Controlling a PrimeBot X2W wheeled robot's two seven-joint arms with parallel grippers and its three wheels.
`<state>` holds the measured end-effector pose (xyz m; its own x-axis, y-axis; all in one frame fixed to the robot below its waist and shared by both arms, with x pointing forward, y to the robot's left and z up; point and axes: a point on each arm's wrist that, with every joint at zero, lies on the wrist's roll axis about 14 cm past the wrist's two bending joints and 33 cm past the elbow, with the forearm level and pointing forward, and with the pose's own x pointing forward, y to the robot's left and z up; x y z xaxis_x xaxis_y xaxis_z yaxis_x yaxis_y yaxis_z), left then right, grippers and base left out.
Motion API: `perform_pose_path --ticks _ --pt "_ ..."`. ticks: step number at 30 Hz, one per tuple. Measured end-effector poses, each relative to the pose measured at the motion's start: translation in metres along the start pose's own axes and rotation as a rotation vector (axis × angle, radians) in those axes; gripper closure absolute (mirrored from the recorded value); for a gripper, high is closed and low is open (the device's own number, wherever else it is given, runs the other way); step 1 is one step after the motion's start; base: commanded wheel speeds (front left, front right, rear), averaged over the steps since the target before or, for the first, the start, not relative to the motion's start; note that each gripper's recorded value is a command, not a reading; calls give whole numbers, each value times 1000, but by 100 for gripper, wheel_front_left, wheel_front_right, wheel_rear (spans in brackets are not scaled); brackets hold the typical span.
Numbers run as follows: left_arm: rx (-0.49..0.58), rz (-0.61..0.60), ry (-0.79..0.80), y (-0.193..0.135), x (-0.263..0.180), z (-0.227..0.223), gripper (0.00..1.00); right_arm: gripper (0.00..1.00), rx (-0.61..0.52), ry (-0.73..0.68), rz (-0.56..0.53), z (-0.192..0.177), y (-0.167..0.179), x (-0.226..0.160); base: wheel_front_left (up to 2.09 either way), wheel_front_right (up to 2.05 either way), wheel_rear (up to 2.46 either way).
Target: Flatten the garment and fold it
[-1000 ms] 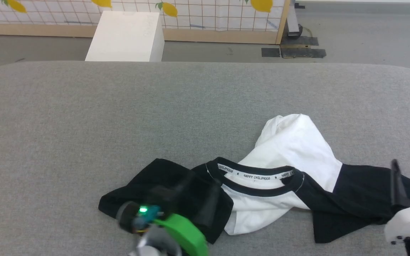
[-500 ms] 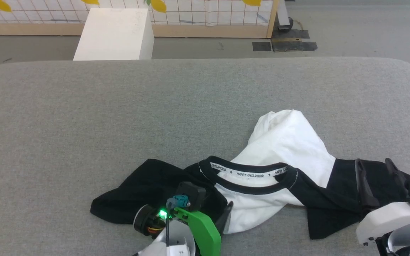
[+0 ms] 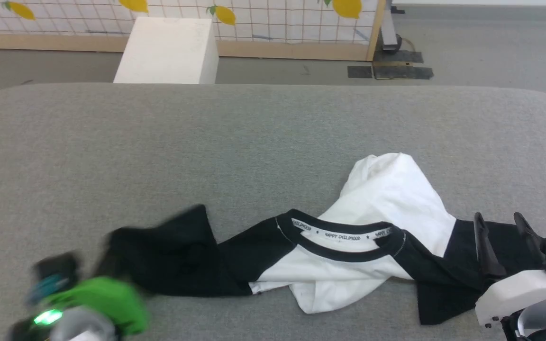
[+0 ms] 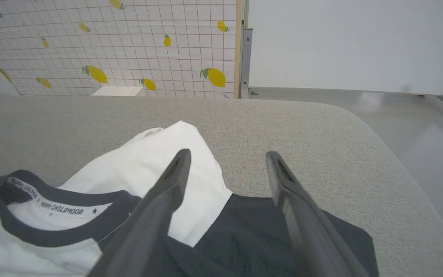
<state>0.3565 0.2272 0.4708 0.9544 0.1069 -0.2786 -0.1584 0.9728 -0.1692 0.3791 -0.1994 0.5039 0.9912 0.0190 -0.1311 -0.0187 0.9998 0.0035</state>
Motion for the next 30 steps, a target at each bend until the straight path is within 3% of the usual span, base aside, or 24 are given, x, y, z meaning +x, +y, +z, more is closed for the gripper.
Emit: perform_pose_path --ticks 4,6,10,14,19,24,30 --pt "-16 238 12 73 -28 -8 100 0 -1 -3 17 1 6 2 0 0 0" --pt "-29 341 47 99 -44 -20 0 0 -2 -3 31 2 10 4 0 0 0" --pt "5 483 64 128 -65 -27 0 0 -2 -6 56 4 19 7 0 0 0" --pt "17 393 11 99 -56 -18 0 0 -3 -6 73 5 24 10 0 0 0" --pt "69 78 -115 10 -22 12 0 0 -3 5 81 2 27 11 0 0 0" --pt "165 -251 -17 -80 1 -5 0 0 1 19 72 -3 24 10 0 0 0" --pt "314 -413 240 -114 22 -51 0 0 16 18 48 -4 16 10 0 0 0"
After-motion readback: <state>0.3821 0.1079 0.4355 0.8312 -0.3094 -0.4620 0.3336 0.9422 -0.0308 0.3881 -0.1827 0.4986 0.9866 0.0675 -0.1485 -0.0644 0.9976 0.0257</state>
